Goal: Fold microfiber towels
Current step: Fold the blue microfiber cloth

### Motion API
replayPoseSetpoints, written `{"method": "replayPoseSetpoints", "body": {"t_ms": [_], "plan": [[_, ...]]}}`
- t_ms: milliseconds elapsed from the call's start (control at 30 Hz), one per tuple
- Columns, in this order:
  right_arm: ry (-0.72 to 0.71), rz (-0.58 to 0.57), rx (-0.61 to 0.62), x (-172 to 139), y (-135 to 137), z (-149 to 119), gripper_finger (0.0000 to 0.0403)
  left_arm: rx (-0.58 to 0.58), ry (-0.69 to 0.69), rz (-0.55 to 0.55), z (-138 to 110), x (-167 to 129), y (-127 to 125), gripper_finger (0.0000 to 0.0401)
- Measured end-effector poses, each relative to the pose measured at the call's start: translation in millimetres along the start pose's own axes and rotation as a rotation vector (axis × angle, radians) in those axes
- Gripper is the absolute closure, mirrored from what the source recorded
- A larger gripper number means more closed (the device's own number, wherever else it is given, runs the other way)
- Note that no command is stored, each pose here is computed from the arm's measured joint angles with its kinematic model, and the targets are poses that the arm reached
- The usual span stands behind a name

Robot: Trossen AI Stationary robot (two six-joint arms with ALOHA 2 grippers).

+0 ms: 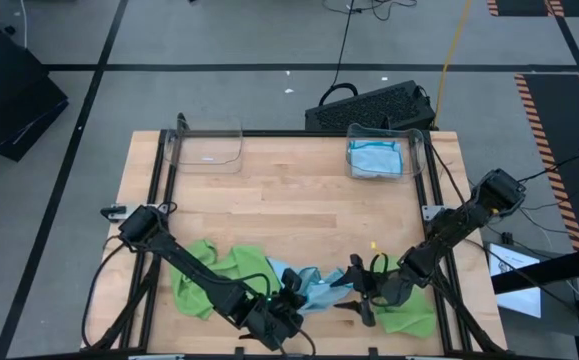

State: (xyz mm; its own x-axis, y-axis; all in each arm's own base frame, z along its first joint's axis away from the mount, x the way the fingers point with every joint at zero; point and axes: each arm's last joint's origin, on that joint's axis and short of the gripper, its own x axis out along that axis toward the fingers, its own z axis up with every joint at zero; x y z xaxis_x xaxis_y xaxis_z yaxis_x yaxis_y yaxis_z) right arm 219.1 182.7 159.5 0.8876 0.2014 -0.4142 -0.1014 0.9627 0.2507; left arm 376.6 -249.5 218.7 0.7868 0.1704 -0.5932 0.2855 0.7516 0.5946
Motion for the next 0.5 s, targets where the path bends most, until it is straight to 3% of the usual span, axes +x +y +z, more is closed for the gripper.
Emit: {"method": "replayPoseSetpoints", "body": {"t_ms": [300, 400, 500], "plan": [[-0.004, -0.010, 0.013, 21.4, -12.8, -5.7, 0.0184, -0.004, -0.094, 0.027, 10.6, -0.1, 3.8, 0.0389], [0.005, 0.115, -0.039, 33.4, -16.1, -7.8, 0.0206, 0.001, -0.116, 0.031, 13.0, -0.8, 3.8, 0.0384], [0.005, 0.204, -0.082, 37.9, -15.7, -8.9, 0.0256, 0.014, -0.105, 0.024, 12.1, -2.1, 1.3, 0.0392]]}}
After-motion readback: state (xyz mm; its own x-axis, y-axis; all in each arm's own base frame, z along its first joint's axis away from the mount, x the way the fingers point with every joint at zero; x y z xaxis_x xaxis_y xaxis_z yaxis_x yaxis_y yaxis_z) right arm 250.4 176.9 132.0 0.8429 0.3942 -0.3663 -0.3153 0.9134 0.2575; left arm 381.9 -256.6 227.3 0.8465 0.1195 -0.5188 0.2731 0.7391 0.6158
